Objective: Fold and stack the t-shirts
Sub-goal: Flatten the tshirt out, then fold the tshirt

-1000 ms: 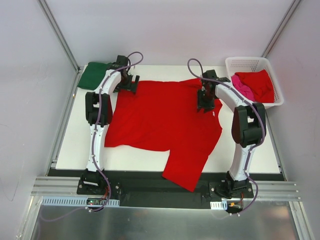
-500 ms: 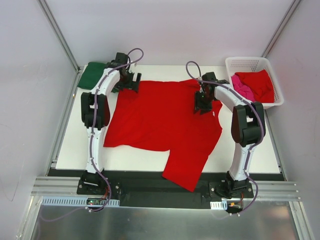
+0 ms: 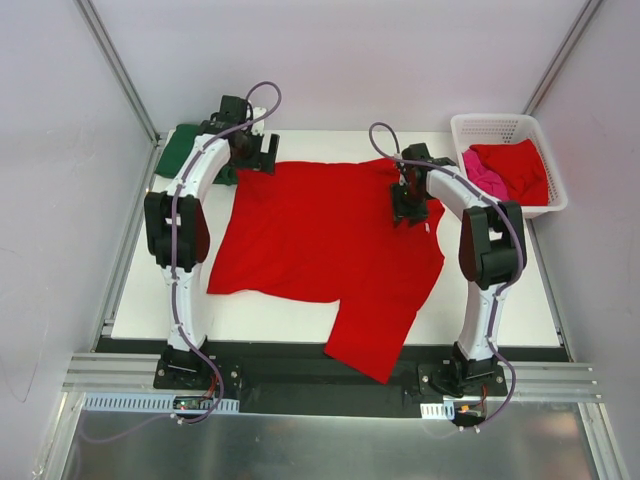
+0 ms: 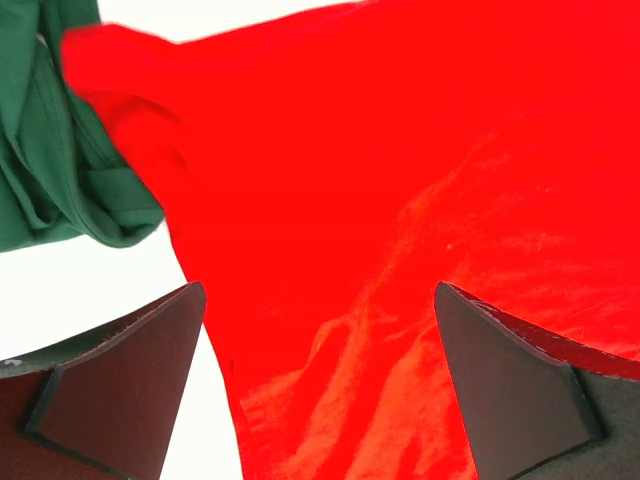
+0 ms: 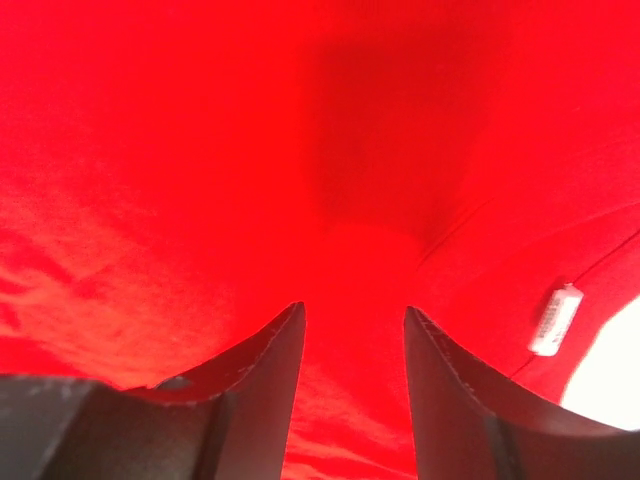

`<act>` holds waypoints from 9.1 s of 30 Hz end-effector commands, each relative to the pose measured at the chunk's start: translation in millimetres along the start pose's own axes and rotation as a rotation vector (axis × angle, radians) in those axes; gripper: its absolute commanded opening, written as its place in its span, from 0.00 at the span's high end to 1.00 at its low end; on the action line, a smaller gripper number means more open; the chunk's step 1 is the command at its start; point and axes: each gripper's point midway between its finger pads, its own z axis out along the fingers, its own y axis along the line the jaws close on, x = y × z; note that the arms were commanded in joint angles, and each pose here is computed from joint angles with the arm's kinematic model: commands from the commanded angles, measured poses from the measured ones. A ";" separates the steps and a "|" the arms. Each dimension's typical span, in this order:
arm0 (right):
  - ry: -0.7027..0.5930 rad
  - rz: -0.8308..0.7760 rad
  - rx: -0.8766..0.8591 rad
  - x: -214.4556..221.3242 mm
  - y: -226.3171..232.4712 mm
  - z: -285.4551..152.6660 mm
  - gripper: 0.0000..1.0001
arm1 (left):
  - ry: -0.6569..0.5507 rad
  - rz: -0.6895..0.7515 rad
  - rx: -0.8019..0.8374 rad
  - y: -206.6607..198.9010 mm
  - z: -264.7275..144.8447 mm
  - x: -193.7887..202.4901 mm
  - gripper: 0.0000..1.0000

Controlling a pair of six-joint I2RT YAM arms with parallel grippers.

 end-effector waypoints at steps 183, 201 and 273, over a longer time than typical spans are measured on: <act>-0.182 -0.353 -0.165 318.5 73.9 -110.8 0.52 | 0.063 -0.443 -0.152 -42.4 -109.2 249.0 0.01; -0.270 -0.625 0.138 356.0 107.4 -100.2 0.44 | 0.030 -0.444 -0.097 -53.4 -119.9 245.7 0.01; -0.191 -0.558 0.503 352.0 78.3 -66.5 0.56 | 0.042 -0.446 -0.104 -52.9 -119.5 252.0 0.01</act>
